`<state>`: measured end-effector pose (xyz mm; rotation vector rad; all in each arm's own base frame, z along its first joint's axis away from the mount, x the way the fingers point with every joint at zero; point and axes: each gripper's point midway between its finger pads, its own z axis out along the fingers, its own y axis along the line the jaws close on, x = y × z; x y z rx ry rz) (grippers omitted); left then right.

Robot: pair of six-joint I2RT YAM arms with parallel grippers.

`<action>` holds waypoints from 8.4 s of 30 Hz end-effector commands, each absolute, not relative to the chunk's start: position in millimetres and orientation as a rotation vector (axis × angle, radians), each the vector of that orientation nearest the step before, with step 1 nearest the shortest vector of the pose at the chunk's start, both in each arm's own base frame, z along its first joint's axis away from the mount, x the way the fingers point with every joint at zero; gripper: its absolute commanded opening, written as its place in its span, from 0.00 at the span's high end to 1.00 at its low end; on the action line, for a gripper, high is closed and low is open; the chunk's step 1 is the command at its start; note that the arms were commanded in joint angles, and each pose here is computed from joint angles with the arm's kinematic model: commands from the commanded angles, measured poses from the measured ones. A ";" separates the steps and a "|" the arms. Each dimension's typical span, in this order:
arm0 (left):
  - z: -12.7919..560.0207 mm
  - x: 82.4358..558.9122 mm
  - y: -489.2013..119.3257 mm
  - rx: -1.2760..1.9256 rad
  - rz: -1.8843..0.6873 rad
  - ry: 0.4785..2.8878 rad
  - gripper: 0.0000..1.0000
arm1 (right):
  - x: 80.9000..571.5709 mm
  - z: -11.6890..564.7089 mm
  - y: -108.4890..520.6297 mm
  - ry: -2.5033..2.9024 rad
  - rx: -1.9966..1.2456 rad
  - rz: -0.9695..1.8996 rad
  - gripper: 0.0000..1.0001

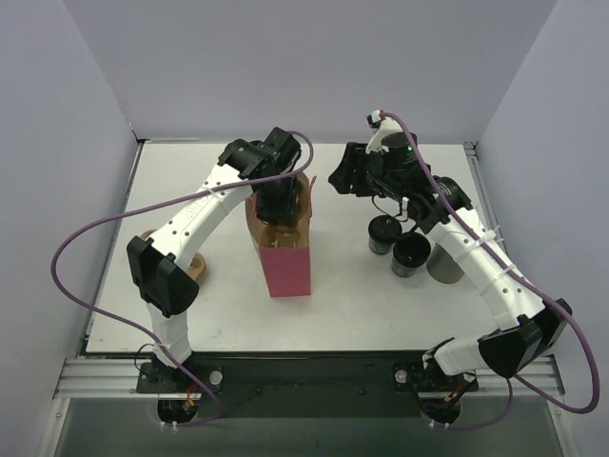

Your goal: Pack the takeout coffee

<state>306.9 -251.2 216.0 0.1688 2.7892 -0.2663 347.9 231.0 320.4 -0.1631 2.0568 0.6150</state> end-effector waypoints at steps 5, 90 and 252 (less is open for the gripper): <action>228.2 277.3 -213.6 0.097 -0.091 2.900 0.46 | 345.3 331.2 230.7 2.025 -0.152 0.648 0.53; 286.8 277.4 -83.7 -0.435 -0.134 2.464 0.36 | 302.7 311.2 253.7 2.170 -0.214 0.343 0.55; 278.1 327.1 -127.7 -0.683 -0.745 2.465 1.00 | 322.2 351.3 298.8 1.398 -0.537 0.707 0.62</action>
